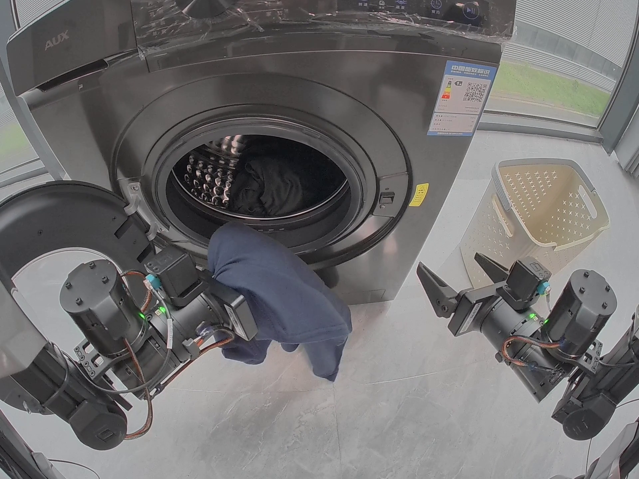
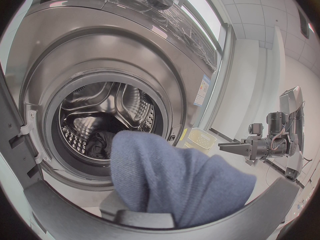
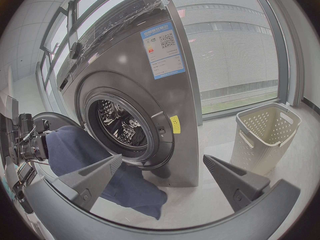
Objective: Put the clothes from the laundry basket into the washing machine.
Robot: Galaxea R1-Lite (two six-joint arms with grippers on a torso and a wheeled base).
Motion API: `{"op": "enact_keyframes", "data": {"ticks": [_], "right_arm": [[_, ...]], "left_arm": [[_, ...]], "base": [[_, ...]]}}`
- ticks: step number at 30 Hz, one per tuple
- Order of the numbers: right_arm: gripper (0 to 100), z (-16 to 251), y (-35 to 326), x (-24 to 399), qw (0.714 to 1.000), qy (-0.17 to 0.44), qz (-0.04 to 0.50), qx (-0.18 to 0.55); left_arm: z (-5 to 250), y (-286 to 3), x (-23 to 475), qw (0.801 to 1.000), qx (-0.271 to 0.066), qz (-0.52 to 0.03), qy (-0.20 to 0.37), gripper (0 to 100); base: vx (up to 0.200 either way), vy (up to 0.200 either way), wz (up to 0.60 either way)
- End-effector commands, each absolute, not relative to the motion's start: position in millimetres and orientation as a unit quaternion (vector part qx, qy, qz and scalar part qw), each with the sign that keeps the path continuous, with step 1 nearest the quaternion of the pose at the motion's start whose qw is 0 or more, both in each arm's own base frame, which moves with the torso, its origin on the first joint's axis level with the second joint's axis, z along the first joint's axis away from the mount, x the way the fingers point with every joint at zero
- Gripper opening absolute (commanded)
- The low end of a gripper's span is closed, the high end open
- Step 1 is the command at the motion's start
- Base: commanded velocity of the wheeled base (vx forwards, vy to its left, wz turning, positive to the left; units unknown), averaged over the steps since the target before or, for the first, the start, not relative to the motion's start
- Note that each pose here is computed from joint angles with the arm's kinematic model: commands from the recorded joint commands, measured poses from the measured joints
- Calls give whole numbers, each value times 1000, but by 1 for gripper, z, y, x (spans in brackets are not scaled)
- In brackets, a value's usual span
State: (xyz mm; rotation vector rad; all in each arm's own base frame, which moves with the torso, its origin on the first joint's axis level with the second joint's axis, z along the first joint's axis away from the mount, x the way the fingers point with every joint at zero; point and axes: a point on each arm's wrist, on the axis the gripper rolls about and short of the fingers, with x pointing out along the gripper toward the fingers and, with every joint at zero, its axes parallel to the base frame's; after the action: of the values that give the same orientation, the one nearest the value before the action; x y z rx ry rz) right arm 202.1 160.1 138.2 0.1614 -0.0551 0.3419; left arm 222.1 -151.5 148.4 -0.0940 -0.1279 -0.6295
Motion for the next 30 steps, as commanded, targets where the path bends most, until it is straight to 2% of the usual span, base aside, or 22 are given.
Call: {"op": "enact_keyframes", "data": {"ticks": [1,9,18,21,27,30], "right_arm": [[100,130,164,205,983,-15,170,73],[100,118,162,197,984,12,164,68],[100,122,171,192,983,3,168,74],[100,131,177,199,983,-18,162,85],[100,133,177,200,983,-20,155,94],[100,133,178,200,983,-20,158,94]], "left_arm": [[148,-152,222,948,-46,-310,-62,0],[149,-152,223,948,-46,-309,-64,0],[148,-152,223,948,-47,-309,-63,0],[148,-152,223,948,-47,-309,-63,0],[149,-151,223,948,-47,-308,-64,0],[149,-151,223,948,-47,-308,-64,0]], "base": [[0,0,0],[0,0,0],[0,0,0],[0,0,0],[0,0,600],[0,0,0]]}}
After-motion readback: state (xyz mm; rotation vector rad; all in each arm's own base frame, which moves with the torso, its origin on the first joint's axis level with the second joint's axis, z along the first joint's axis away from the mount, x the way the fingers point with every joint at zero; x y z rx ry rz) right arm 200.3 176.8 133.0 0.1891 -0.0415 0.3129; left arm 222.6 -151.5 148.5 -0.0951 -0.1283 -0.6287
